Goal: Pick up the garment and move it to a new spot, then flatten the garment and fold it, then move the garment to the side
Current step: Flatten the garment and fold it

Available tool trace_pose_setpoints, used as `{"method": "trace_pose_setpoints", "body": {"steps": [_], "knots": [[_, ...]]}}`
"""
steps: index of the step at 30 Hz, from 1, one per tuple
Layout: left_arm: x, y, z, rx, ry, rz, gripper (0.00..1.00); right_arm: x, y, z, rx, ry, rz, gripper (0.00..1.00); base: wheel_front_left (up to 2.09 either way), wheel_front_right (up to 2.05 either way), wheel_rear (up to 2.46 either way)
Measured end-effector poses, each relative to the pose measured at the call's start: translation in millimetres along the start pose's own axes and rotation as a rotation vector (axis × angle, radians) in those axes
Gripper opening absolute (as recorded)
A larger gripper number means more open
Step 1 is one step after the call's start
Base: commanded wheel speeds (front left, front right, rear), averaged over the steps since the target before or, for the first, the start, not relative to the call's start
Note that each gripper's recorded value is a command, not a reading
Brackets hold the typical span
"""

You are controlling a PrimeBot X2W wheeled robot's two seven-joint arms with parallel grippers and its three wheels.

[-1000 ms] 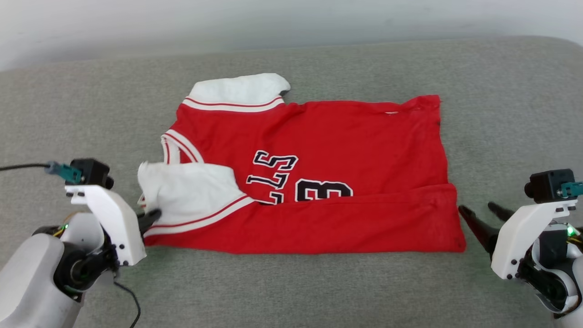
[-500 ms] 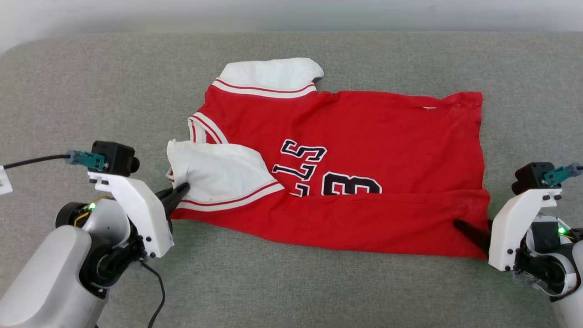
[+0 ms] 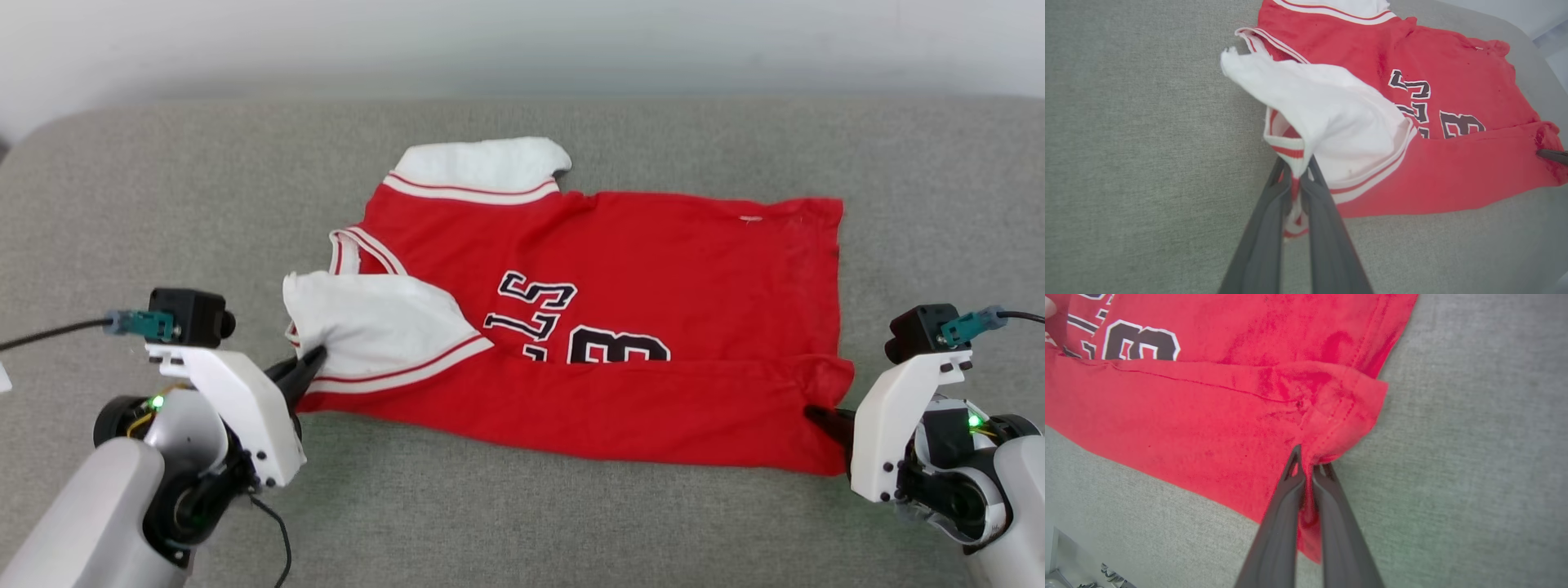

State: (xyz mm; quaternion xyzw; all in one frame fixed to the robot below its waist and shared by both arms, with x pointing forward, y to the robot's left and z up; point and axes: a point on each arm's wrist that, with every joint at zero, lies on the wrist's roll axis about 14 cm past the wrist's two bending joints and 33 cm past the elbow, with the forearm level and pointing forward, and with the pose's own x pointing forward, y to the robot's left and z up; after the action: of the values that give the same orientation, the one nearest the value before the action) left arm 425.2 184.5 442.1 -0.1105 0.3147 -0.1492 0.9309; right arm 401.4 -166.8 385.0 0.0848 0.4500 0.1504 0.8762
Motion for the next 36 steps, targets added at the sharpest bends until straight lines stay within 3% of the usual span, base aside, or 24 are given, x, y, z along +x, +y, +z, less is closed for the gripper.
{"method": "trace_pose_setpoints", "body": {"steps": [10,22,23,24,25,26,27,36], "knots": [[-44.2,-7.3,-1.4,0.001,-0.101,0.038,0.00,-36.3,19.6,9.4,-0.070,-0.100,0.031,0.00,0.00,0.00,0.00],[-83.0,-13.2,-69.8,-0.141,-0.009,0.070,0.00,-52.8,16.7,-41.9,-0.016,-0.045,0.019,0.00,0.00,0.00,0.00],[-80.9,-12.8,-70.8,-0.157,-0.019,0.074,0.00,-50.6,15.5,-46.5,-0.004,-0.038,0.015,0.02,0.00,0.00,0.00],[-78.5,-11.2,-72.0,-0.170,-0.022,0.080,0.00,-48.5,15.5,-52.6,0.005,-0.022,0.014,0.19,0.00,0.00,0.00],[-75.7,-11.4,-74.6,-0.182,-0.012,0.075,0.33,-47.1,15.3,-57.0,0.016,-0.016,0.013,0.48,0.00,0.00,0.00],[-72.7,-11.5,-77.0,-0.191,-0.003,0.070,0.85,-46.0,14.9,-59.6,0.021,-0.020,0.010,1.00,0.00,0.00,0.00],[-69.9,-11.6,-77.0,-0.194,-0.003,0.067,1.00,-45.5,14.4,-59.7,0.019,-0.029,0.006,1.00,0.00,0.00,0.00],[-48.0,-5.3,-22.3,-0.110,-0.155,0.071,1.00,-66.5,12.3,-4.1,-0.066,-0.388,-0.031,1.00,0.00,0.00,0.00]]}}
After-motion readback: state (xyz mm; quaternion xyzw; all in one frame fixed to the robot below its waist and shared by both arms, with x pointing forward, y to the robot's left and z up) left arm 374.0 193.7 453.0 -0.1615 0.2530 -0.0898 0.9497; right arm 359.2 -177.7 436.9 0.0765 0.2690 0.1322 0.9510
